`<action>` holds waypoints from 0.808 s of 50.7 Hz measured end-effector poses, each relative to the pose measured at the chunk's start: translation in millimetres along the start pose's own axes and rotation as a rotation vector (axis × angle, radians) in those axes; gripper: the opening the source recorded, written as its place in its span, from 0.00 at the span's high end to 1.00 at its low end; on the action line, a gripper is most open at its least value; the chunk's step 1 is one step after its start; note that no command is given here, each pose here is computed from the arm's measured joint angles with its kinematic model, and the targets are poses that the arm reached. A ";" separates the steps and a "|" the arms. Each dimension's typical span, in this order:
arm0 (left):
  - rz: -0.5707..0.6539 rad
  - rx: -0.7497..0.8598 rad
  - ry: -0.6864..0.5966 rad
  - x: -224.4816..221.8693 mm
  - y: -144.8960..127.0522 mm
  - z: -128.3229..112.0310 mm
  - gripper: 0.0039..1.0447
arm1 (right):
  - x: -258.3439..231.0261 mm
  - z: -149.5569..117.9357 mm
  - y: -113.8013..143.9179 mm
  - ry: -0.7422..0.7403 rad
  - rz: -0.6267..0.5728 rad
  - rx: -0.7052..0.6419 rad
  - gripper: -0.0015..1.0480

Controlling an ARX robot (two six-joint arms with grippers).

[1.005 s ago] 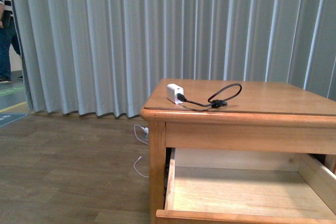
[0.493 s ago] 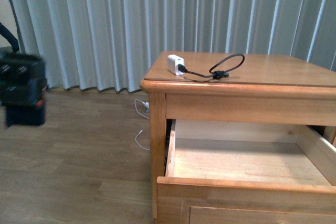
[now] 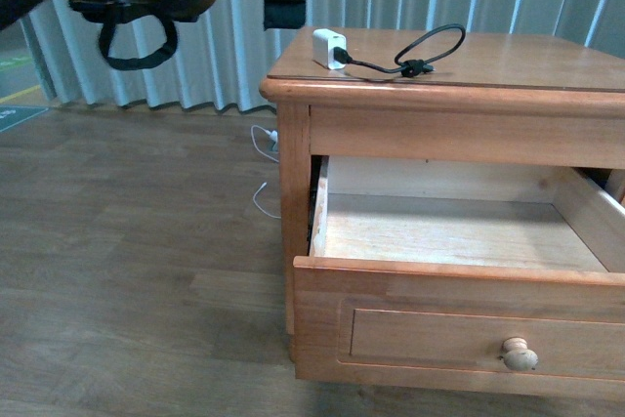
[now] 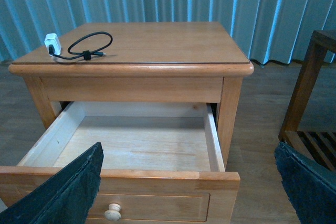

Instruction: Put charger into drawer

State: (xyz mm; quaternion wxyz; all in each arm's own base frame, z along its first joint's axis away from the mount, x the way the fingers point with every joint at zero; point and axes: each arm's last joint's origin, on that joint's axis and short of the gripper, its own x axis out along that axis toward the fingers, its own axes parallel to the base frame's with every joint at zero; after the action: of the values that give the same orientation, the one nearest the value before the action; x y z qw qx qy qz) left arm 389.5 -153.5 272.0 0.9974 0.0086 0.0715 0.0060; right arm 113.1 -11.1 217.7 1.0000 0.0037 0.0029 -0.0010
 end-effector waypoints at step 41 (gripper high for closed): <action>-0.004 -0.077 0.094 126.5 -94.2 -15.7 0.05 | 0.0 0.0 0.0 0.000 0.000 0.000 0.08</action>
State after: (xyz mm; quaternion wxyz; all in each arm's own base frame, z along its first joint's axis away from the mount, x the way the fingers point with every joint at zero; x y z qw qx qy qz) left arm 513.5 -245.7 236.8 0.9925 -0.0302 0.1178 0.0072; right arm 113.1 -11.1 217.7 1.0000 0.0035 0.0029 -0.0010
